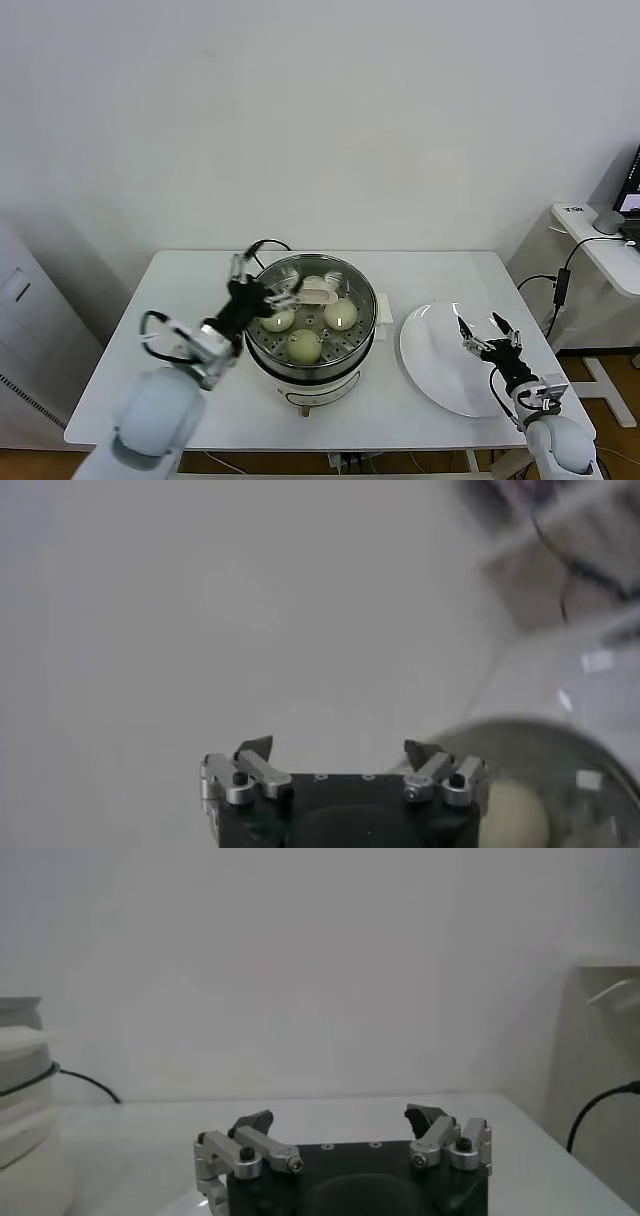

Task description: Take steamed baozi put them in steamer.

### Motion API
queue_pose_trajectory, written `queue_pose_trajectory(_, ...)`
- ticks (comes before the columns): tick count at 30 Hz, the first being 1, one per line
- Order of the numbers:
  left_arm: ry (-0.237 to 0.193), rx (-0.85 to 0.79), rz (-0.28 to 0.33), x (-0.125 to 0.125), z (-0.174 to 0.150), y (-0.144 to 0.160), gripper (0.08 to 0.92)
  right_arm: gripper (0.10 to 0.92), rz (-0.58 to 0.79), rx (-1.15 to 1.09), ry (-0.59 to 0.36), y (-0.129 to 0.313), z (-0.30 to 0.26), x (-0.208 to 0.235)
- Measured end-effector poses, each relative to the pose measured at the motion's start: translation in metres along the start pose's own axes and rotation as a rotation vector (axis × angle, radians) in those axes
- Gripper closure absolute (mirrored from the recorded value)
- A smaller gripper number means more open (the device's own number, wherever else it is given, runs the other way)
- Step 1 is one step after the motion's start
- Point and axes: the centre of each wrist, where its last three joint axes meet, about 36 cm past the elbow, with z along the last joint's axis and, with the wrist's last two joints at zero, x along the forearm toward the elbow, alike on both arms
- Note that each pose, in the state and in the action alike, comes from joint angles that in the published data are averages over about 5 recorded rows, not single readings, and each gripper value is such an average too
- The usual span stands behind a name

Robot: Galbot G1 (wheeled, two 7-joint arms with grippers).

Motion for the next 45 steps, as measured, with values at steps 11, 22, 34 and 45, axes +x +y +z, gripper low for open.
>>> queue_pose_trajectory(11,0.077,0.279,-0.192,0.018,0.069,0.051,0.177,0.2,0.022,-0.012,-0.016,0.007,-0.01,0.001)
queue_pose_trajectory(22,0.201,0.341,-0.325,0.028,0.138,0.079,0.177,0.2,0.06,-0.017,0.005,0.012,-0.019,0.0)
queue_pose_trajectory(34,0.308,0.367,-0.361,0.038,0.187,0.079,0.177,0.2,0.076,-0.033,0.047,0.022,-0.02,0.003)
queue_pose_trajectory(45,0.336,0.393,-0.364,0.042,0.2,0.073,0.177,0.2,0.094,-0.033,0.08,0.025,-0.016,0.009)
